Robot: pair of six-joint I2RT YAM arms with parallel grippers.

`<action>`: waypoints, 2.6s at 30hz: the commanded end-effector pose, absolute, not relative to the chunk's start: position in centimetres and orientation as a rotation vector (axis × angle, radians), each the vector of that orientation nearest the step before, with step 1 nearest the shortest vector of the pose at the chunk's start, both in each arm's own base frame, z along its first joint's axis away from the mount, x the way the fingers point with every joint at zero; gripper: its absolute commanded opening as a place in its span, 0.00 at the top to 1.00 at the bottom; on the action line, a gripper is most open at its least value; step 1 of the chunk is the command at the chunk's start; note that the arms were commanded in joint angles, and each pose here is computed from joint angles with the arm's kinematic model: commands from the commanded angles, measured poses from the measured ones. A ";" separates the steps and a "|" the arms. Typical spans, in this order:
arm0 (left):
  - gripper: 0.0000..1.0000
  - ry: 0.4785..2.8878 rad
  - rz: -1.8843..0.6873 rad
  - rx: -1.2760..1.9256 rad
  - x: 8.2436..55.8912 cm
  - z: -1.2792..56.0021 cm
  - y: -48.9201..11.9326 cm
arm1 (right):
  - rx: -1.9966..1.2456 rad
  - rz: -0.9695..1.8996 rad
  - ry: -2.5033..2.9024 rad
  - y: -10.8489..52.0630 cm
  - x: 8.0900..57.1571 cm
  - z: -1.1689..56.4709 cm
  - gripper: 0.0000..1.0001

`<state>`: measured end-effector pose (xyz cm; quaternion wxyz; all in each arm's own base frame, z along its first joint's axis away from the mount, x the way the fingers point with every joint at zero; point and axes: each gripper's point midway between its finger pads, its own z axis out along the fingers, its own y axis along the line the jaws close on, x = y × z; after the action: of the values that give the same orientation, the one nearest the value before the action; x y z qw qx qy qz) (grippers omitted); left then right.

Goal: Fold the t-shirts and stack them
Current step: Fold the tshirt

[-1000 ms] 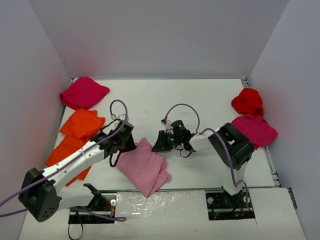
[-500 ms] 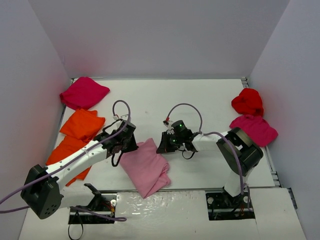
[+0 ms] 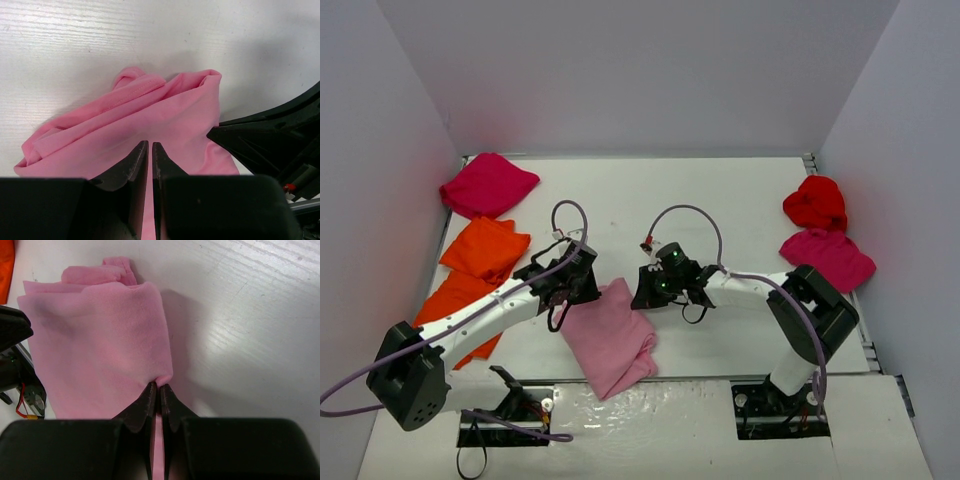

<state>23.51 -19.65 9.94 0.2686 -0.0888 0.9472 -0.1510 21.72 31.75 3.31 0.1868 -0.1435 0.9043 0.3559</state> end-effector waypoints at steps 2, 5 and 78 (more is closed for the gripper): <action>0.94 2.461 -0.493 -0.243 25.4 12.9 -21.3 | -0.420 1.020 2.406 33.2 23.0 8.7 1.00; 0.94 2.461 -0.496 -0.242 25.5 12.8 -21.4 | -0.423 1.009 2.386 33.3 23.0 9.9 1.00; 0.94 2.496 -0.503 -0.186 26.3 11.7 -23.6 | -0.201 0.882 2.561 29.7 11.6 10.4 1.00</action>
<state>24.50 -22.13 8.63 0.2524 -0.0721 0.9520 -0.1575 11.58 29.61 9.69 0.2014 -0.0876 0.9266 0.3052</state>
